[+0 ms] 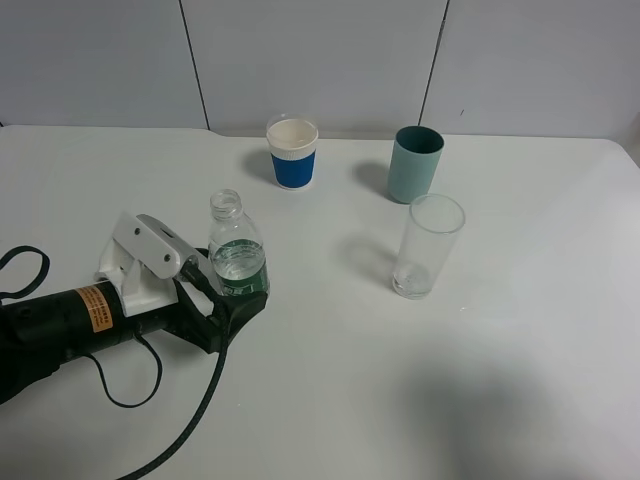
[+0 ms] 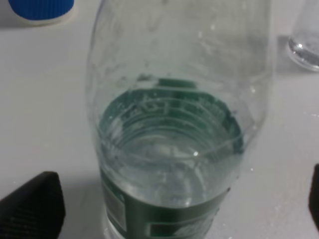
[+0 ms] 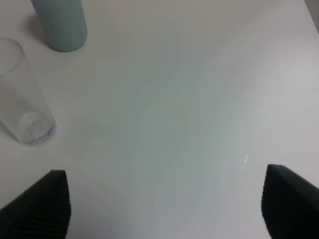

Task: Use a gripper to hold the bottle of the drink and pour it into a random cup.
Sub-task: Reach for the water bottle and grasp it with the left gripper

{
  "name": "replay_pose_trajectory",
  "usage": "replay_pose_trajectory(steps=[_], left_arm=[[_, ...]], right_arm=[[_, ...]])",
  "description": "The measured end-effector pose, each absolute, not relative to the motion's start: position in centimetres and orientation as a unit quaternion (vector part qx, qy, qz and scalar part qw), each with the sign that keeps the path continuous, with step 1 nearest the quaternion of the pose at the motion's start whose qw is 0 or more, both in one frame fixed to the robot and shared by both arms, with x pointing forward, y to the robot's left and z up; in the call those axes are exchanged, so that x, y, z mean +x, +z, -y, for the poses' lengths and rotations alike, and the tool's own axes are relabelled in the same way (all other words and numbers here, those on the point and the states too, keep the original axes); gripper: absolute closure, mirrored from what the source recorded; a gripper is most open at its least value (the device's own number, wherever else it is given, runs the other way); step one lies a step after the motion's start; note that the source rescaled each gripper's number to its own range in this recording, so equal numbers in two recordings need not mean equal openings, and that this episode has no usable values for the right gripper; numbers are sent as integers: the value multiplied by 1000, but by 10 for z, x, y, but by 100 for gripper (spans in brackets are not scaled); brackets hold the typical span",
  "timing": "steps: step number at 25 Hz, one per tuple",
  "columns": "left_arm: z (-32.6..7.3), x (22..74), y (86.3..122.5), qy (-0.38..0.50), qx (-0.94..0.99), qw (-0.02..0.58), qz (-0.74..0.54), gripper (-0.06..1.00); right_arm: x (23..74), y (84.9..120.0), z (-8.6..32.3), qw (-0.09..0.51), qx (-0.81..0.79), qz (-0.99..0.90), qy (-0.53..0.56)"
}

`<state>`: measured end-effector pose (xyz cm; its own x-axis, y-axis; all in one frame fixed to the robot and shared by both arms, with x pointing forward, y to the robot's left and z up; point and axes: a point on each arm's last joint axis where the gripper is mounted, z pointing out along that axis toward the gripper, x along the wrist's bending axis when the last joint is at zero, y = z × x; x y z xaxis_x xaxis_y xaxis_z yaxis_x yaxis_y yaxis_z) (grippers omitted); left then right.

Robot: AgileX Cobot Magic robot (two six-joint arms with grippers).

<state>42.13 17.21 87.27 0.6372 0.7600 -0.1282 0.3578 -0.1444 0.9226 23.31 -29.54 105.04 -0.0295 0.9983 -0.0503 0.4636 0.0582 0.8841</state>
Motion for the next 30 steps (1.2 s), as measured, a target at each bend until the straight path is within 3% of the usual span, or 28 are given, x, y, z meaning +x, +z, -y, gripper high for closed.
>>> replay_pose_trajectory(steps=[30], left_arm=[[-168, 428, 875, 197, 727, 539, -375, -6]], right_arm=[[233, 1050, 295, 376, 587, -623, 356]])
